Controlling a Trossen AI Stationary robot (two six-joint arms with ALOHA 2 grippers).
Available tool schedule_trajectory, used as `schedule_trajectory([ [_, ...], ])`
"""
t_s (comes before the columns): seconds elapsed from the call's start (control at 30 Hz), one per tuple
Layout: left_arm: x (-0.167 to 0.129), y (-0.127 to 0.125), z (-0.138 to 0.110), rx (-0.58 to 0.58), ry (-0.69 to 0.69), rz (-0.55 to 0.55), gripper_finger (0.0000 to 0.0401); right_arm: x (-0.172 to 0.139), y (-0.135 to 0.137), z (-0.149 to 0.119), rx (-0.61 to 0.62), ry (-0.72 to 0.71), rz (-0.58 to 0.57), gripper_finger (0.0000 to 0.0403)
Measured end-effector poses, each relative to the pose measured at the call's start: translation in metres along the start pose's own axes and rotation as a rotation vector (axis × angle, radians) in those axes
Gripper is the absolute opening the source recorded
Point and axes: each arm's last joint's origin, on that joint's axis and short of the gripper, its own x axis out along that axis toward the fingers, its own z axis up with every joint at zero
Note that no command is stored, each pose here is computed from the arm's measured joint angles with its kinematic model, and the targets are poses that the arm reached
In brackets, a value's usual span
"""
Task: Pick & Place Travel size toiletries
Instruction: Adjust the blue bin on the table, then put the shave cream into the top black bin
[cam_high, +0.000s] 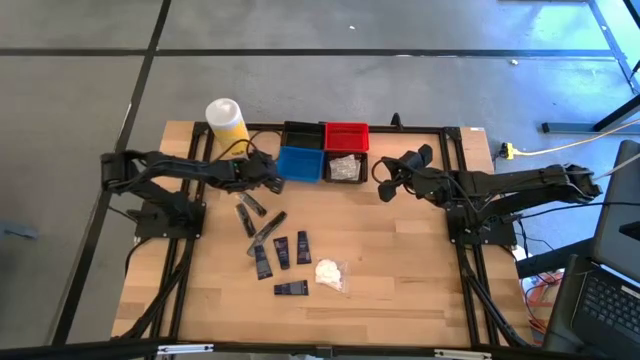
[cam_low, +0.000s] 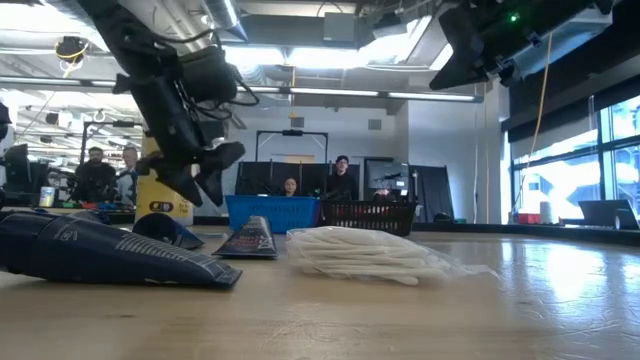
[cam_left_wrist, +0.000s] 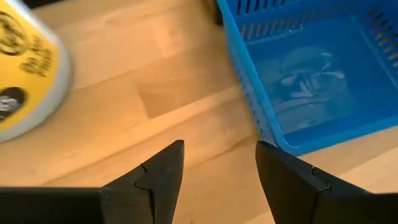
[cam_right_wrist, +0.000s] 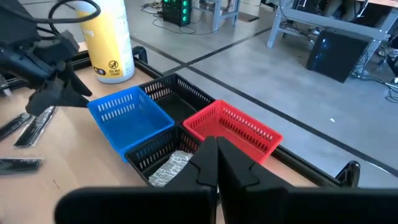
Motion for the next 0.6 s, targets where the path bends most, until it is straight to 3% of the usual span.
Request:
schedule_trajectory([
  [0.13,0.002,-0.006,0.004,-0.018,-0.023,-0.075,0.0196,0.000,0.000,0.000,0.000,0.000,0.000,0.0000],
  [0.37,0.000,-0.005,0.003,-0.009,-0.010,-0.071,0.0196,0.000,0.000,0.000,0.000,0.002,0.004,0.0000],
  [0.5,-0.011,0.002,0.004,-0.047,0.001,-0.045,0.0196,0.000,0.000,-0.002,0.005,0.014,0.002,0.0000],
  [0.6,-0.025,0.004,0.008,-0.066,-0.024,-0.085,0.0196,0.000,0.000,-0.002,0.004,0.018,0.001,0.0000],
])
